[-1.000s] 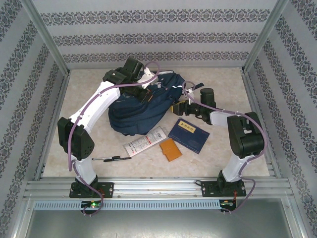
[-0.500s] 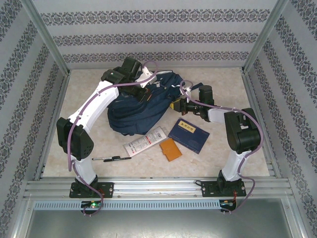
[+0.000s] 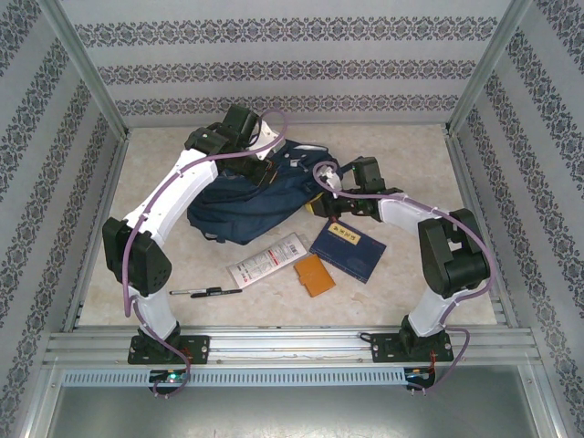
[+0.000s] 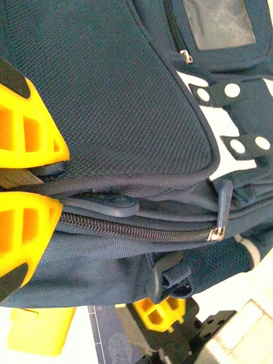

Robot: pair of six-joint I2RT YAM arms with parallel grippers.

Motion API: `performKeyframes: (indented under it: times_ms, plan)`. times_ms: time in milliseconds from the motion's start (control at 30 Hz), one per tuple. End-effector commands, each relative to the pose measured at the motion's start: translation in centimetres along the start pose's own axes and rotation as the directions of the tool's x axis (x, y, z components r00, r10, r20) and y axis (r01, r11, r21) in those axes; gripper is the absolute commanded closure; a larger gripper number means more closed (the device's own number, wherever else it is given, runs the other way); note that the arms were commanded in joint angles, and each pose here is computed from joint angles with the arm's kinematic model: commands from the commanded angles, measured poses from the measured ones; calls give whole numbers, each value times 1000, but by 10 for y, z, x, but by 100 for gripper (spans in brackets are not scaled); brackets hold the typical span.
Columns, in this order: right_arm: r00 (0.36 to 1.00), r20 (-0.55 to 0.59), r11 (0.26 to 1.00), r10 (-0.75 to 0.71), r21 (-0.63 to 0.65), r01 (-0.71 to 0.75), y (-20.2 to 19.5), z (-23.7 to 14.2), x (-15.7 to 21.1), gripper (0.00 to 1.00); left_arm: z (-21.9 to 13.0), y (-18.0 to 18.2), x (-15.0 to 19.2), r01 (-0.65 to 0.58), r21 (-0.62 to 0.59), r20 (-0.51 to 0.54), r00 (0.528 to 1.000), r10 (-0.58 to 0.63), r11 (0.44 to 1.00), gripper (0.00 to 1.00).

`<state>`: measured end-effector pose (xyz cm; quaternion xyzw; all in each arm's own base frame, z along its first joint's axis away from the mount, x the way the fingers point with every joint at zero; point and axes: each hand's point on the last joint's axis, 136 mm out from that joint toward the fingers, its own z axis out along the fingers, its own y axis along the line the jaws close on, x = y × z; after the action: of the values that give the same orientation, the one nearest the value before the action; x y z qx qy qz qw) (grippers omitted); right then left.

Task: Pack the student bag

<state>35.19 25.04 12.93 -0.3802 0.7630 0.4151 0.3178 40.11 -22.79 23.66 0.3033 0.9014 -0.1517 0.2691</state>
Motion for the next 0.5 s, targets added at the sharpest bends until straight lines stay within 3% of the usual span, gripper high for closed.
performKeyframes:
  times_ms: [0, 167, 300, 467]
  plan:
    - [990, -39, 967, -136, -224, 124, 61, 3, -5, 94, -7, 21, -40, 1, -96, 166, 986, 15, 995, 100]
    - [987, -64, 964, -147, -233, 129, 65, 3, -4, 94, 1, 35, -30, -45, -170, 116, 991, 66, 984, 100]
    - [993, -94, 974, -71, -221, 48, 60, 4, -3, 87, 3, 38, -29, -48, -180, 107, 992, 68, 982, 100]
    - [982, -169, 980, 86, -166, -114, 52, 8, 9, 95, 9, 37, -29, -29, -166, 110, 993, 48, 986, 100]
